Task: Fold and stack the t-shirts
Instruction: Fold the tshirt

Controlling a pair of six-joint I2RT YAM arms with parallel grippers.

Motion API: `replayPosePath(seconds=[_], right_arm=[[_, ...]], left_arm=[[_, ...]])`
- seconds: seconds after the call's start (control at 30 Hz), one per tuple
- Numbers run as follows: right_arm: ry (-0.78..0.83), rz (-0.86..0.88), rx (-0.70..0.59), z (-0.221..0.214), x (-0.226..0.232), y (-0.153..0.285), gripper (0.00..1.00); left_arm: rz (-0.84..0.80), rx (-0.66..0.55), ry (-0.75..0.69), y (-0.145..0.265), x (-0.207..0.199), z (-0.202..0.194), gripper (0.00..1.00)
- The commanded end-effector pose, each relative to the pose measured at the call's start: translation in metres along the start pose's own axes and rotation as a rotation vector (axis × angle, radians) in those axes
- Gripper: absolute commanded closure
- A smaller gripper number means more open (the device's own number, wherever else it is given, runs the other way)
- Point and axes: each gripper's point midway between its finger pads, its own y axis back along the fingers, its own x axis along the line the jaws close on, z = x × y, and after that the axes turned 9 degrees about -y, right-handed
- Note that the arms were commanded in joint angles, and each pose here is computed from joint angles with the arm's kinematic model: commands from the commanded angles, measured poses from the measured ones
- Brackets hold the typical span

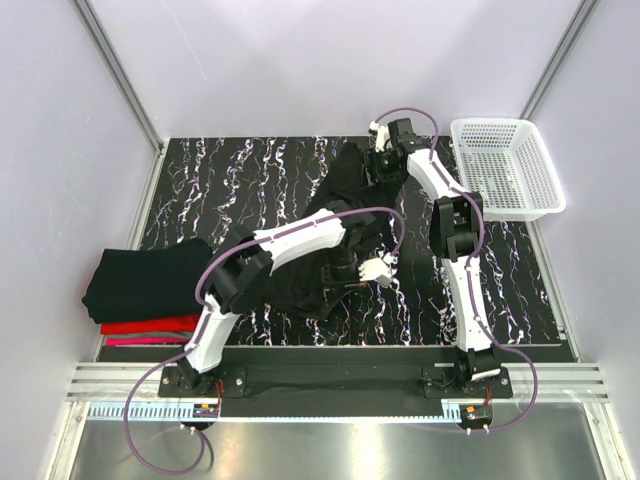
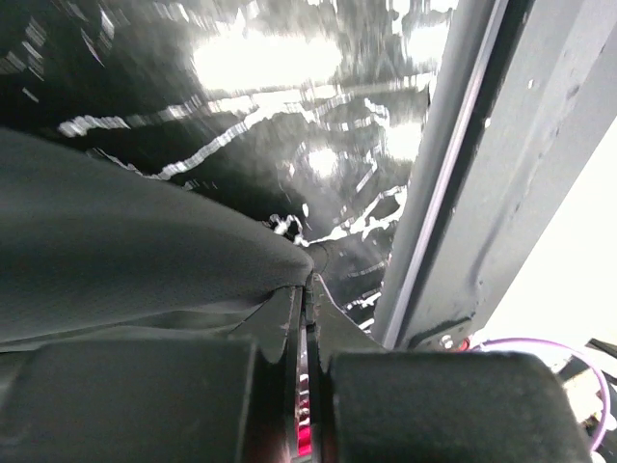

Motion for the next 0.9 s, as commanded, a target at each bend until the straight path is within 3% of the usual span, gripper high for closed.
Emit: replayPosePath(seconds=[0.0, 0.07, 0.2, 0.47, 0.87], right_arm=[[0.079, -0.027, -0.194, 0.068, 0.022, 0.081, 0.28], [0.057, -0.024, -0.209, 0.069, 0.025, 0.110, 0.28], [0.016, 0.003, -0.150, 0.041, 0.027, 0.120, 0.28], [-0.051, 0.021, 0.015, -0.020, 0.015, 0.082, 0.29], [-0.090, 0.012, 0.061, -0.027, -0.007, 0.041, 0.29]], left_arm=[[-0.080, 0.031, 0.048, 0.020, -0.029, -0.001, 0.99], [-0.074, 0.020, 0.052, 0.021, -0.027, 0.005, 0.99], [-0.093, -0.002, 0.048, 0.019, -0.029, 0.015, 0.99], [-0.131, -0.016, 0.042, 0.008, -0.030, 0.024, 0.98], [-0.137, -0.038, 0.018, -0.015, -0.027, 0.052, 0.98]])
